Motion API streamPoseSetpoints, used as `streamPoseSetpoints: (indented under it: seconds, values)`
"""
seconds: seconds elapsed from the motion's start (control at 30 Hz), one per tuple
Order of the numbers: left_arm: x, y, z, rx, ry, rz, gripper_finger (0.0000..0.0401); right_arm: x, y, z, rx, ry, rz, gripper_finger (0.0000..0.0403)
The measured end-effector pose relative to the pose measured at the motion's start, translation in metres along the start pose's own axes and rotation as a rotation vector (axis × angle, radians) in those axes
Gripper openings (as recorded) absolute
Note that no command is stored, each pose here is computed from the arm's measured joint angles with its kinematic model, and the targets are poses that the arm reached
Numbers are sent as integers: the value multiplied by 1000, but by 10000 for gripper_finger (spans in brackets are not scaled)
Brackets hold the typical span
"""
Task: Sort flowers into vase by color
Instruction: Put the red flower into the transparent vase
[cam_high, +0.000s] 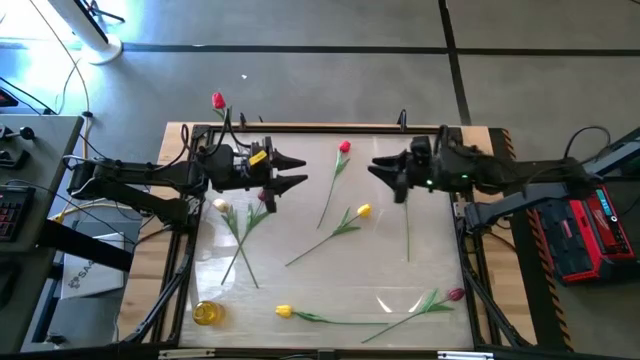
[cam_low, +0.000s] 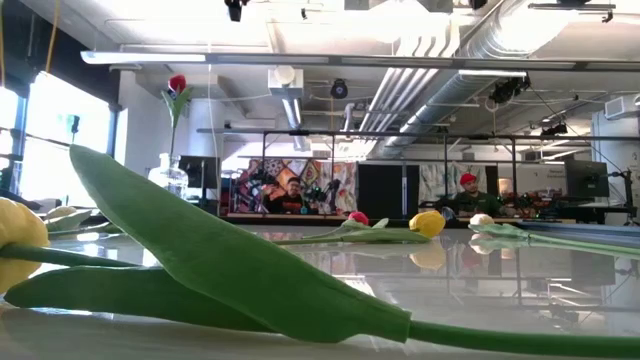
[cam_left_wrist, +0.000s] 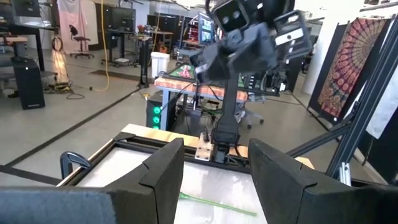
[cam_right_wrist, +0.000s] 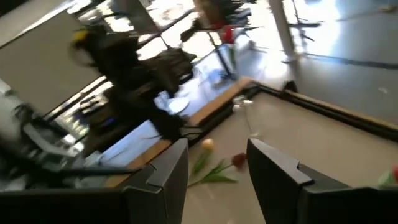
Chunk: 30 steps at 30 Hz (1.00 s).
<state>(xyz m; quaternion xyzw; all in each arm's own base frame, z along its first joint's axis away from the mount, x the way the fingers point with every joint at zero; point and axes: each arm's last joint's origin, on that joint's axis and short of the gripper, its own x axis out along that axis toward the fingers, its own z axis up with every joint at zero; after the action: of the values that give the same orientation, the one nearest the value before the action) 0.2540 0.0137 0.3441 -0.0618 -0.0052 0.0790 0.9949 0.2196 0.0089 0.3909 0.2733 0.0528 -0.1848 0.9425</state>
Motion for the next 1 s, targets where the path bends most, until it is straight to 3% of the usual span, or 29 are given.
streamPoseSetpoints:
  seconds: [0.23, 0.47, 0.67, 1.0]
  values:
    - [1, 9, 1, -99, -6, 36, 168, 26, -13, -9, 249, 30, -128, 153]
    - [-5, 19, 8, -164, -38, 72, 168, 56, -27, -28, 380, 69, -298, 153]
    - [-17, 18, 16, -165, -52, 59, 168, 74, -31, -40, 397, 104, -346, 153]
    - [-22, 19, 14, -162, -12, 67, 168, 72, -37, -40, 399, 123, -394, 153]
